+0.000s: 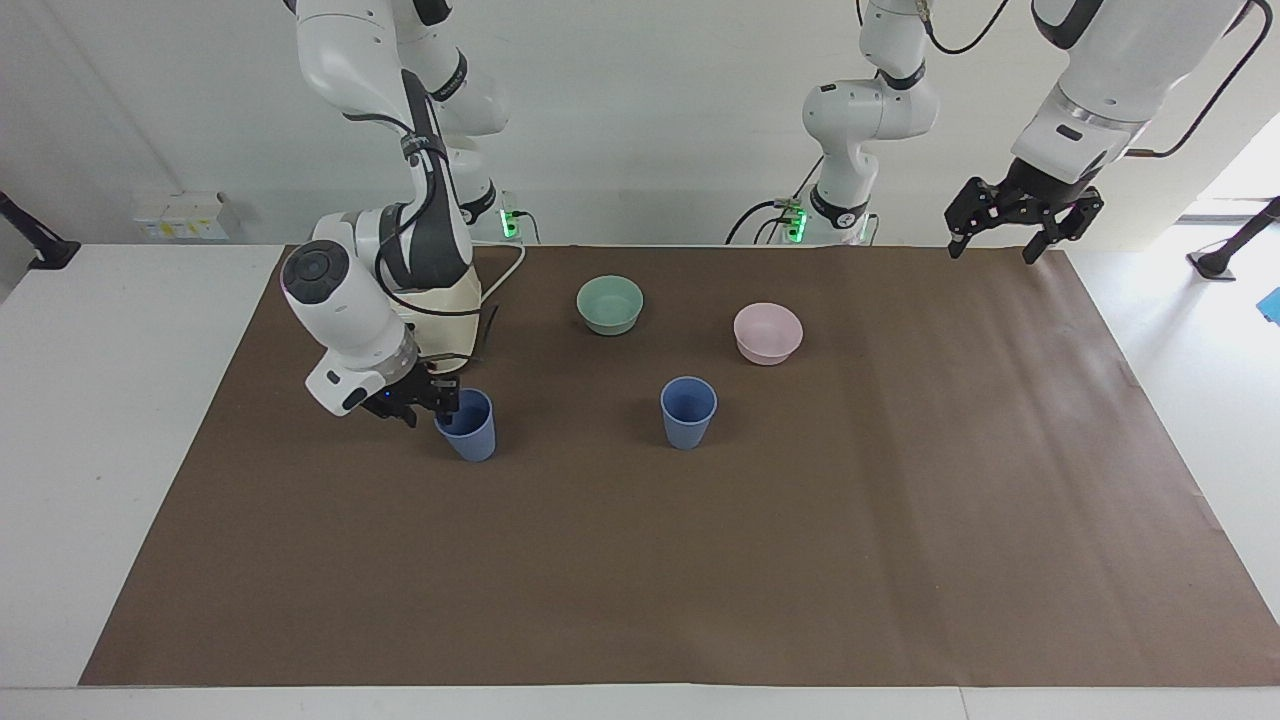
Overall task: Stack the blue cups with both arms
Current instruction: 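Grasp the other blue cup with the right gripper and lift it, then lower the held blue cup into the placed blue cup with the right gripper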
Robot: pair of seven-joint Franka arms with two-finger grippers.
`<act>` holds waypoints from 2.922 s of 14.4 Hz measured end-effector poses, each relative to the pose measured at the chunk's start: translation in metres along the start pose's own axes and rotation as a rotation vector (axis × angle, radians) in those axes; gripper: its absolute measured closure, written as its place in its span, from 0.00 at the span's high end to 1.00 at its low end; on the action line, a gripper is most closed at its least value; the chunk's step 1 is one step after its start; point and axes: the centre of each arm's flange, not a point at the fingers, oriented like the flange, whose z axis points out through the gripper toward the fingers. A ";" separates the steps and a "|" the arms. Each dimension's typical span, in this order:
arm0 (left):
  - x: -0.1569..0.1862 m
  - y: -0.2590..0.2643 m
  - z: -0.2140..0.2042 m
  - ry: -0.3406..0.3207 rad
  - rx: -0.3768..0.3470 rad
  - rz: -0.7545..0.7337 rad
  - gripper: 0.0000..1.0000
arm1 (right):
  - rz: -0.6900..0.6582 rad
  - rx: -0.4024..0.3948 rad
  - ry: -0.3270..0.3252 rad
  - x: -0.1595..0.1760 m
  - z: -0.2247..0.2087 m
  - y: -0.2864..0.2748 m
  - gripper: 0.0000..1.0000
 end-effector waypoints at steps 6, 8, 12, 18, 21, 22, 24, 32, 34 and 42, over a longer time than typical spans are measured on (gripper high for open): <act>-0.011 0.001 -0.013 0.016 0.019 0.001 1.00 | -0.012 0.040 0.003 0.007 -0.047 -0.058 0.05; -0.011 0.001 -0.013 0.016 0.019 0.001 1.00 | 0.041 0.067 0.019 0.007 -0.068 -0.097 0.05; -0.011 0.000 -0.013 0.015 0.019 0.000 1.00 | 0.096 0.090 0.044 -0.003 -0.109 -0.174 0.05; -0.011 -0.005 -0.014 0.015 0.017 -0.010 1.00 | 0.085 0.108 0.061 -0.040 -0.133 -0.287 0.05; -0.011 -0.005 -0.014 0.015 0.017 -0.010 1.00 | 0.048 0.115 0.069 -0.050 -0.136 -0.311 0.05; -0.011 -0.005 -0.014 0.015 0.017 -0.010 1.00 | 0.048 0.118 0.073 -0.049 -0.136 -0.312 0.05; -0.011 -0.005 -0.014 0.015 0.017 -0.011 1.00 | 0.053 0.125 0.082 -0.043 -0.131 -0.311 0.05; -0.011 -0.006 -0.013 0.015 0.017 -0.011 1.00 | 0.068 0.145 0.101 -0.025 -0.109 -0.311 0.05; -0.011 -0.006 -0.013 0.015 0.017 -0.011 1.00 | 0.068 0.145 0.100 -0.025 -0.107 -0.311 0.05; -0.011 -0.006 -0.013 0.015 0.017 -0.012 1.00 | 0.067 0.137 0.067 -0.019 -0.076 -0.316 0.05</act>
